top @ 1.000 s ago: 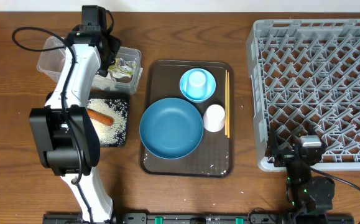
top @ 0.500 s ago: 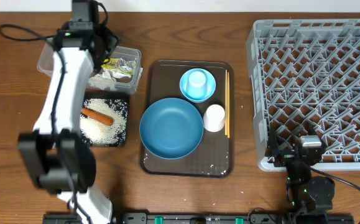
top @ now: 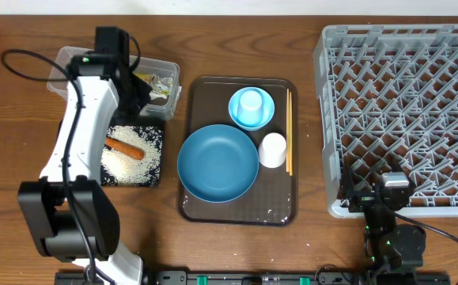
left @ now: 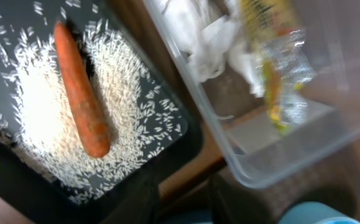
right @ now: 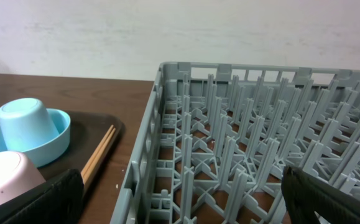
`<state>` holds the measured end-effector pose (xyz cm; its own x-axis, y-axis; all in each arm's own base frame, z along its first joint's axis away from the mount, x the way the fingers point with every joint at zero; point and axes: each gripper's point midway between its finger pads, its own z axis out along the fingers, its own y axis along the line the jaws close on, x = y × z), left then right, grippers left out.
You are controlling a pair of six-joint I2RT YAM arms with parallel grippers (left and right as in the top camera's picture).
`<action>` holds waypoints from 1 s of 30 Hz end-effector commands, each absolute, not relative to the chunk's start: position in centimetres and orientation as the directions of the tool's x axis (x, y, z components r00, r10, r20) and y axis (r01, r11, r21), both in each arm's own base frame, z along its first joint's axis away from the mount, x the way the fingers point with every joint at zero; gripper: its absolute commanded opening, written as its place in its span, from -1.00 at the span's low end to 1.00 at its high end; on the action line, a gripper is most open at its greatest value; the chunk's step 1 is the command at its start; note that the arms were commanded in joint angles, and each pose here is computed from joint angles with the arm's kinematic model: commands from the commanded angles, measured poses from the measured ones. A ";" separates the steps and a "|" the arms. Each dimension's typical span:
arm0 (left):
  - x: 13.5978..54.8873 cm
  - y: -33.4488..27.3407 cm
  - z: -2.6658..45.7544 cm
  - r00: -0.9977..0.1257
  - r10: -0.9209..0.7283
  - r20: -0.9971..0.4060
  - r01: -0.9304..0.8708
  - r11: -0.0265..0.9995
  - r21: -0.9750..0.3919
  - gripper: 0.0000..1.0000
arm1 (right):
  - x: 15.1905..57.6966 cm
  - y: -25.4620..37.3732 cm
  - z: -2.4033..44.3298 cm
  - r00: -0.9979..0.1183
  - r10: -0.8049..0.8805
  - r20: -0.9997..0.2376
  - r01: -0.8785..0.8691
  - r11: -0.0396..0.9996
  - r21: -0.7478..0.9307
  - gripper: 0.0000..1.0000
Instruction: Sort waste into correct bins and load items into the dishwasher rack
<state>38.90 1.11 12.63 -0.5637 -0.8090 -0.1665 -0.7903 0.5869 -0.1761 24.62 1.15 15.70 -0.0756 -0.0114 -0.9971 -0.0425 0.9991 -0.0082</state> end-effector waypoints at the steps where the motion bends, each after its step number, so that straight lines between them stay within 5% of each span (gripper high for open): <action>1: 38.4 0.1 10.6 -0.584 -0.804 -0.107 -0.784 0.594 -0.182 -0.63 | 24.6 0.8 15.5 -0.082 0.003 -0.997 -0.028 1.000 0.005 0.99; 4: 38.2 -0.4 8.9 -0.550 -0.832 -0.077 -0.809 0.553 -0.201 -0.79 | 24.6 0.8 15.5 -0.082 0.003 -0.997 -0.028 1.000 0.005 0.99; 30: 41.9 -2.5 6.4 -0.503 -0.858 -0.104 -0.800 0.507 -0.321 -0.82 | 24.6 0.8 15.5 -0.083 0.003 -0.997 -0.028 1.000 0.005 0.99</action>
<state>41.69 -2.67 7.04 -0.5125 -0.8522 -0.1055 -0.7911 0.5164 -0.3279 24.62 1.15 15.70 -0.0756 -0.0114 -0.9971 -0.0425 0.9991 -0.0082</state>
